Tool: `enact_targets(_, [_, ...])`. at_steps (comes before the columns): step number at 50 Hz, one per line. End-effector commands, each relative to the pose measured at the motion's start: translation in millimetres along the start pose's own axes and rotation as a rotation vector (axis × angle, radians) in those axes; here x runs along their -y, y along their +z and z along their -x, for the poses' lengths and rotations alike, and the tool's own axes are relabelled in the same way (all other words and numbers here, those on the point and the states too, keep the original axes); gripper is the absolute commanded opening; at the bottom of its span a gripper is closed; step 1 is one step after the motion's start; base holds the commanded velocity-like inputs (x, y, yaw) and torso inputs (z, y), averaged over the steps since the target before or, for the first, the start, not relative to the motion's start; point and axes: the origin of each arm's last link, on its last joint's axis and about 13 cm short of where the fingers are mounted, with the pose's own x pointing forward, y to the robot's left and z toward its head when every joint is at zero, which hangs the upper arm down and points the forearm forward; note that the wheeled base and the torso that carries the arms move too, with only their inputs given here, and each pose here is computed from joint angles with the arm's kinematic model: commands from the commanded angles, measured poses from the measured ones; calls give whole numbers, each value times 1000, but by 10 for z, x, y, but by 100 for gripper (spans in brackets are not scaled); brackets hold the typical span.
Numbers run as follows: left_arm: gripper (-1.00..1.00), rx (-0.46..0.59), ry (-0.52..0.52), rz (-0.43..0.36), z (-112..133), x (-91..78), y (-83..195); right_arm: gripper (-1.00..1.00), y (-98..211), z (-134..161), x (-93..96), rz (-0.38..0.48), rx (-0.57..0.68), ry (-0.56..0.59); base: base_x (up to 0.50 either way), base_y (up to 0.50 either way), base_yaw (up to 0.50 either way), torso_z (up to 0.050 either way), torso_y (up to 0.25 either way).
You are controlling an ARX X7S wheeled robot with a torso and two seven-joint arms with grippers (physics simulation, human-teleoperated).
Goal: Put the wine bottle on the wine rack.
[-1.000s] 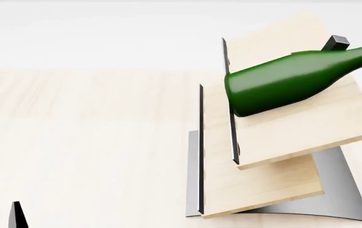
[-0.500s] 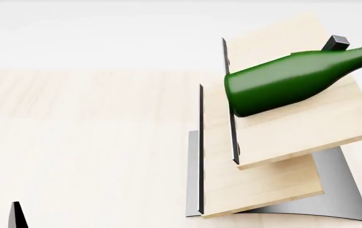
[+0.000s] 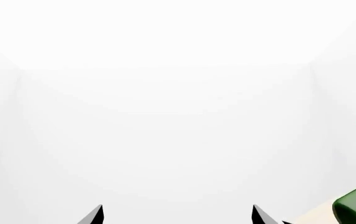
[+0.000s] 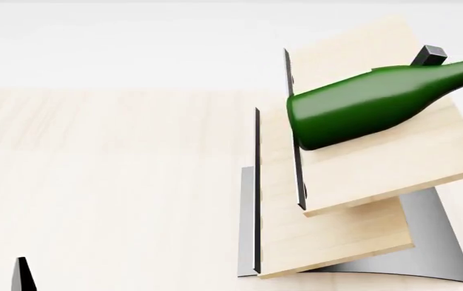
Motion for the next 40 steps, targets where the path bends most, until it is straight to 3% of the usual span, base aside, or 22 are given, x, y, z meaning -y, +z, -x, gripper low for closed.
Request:
enact_targets(1, [100,-1,-1,0,-1,1,2,100,-103,9,83,30,-42,-15,0,0,0,0,0])
enact_targets(40, [100,0,-2,0,1,3,1,100,-90,75,29,33,-34,-6,0,0,0,0,0])
